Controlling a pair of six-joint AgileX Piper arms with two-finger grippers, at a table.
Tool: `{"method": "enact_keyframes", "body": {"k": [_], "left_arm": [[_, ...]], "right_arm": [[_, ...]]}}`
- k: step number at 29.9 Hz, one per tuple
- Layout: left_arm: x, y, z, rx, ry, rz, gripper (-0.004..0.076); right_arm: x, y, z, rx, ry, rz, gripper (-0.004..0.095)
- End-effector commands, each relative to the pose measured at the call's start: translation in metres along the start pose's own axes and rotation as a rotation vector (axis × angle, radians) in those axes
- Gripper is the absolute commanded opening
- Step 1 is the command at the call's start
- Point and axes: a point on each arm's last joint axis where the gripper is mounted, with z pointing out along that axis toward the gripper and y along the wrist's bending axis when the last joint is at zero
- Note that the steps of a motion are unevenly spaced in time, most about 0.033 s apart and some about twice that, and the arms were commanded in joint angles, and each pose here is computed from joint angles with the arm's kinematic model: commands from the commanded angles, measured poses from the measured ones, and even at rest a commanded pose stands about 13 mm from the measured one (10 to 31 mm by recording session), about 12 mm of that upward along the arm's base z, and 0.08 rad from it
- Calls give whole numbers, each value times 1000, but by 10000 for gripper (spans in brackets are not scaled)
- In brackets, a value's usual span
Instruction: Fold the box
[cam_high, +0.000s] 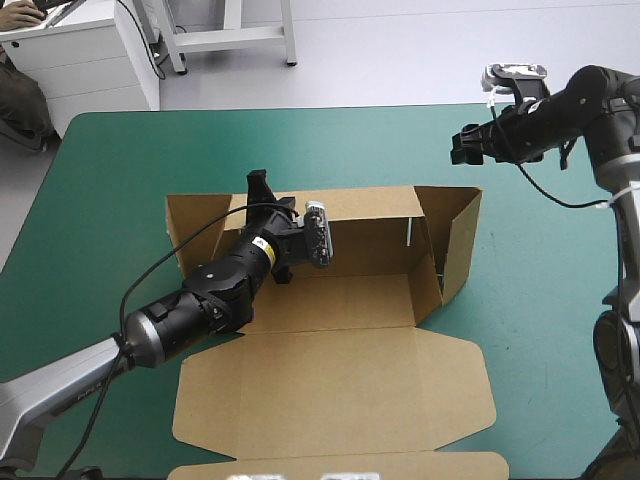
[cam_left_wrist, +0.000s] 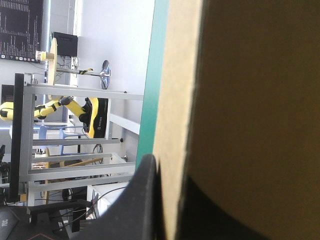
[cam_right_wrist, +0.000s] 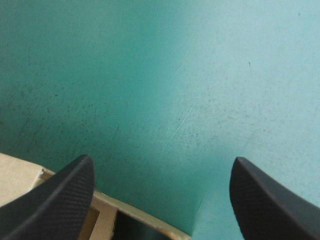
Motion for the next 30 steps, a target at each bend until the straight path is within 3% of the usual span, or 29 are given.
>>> {"method": "enact_keyframes", "body": {"k": [1, 21, 30], "left_arm": [[-7, 4, -11, -5, -8, -75, -8], [-12, -1, -15, 2, 2, -79, -8], [-11, -1, -15, 0, 12, -79, -8]], "right_arm": [[-11, 8, -14, 4, -103, -26, 701], [18, -1, 24, -37, 109, 59, 701], [43, 11, -2, -44, 117, 46, 701]]}}
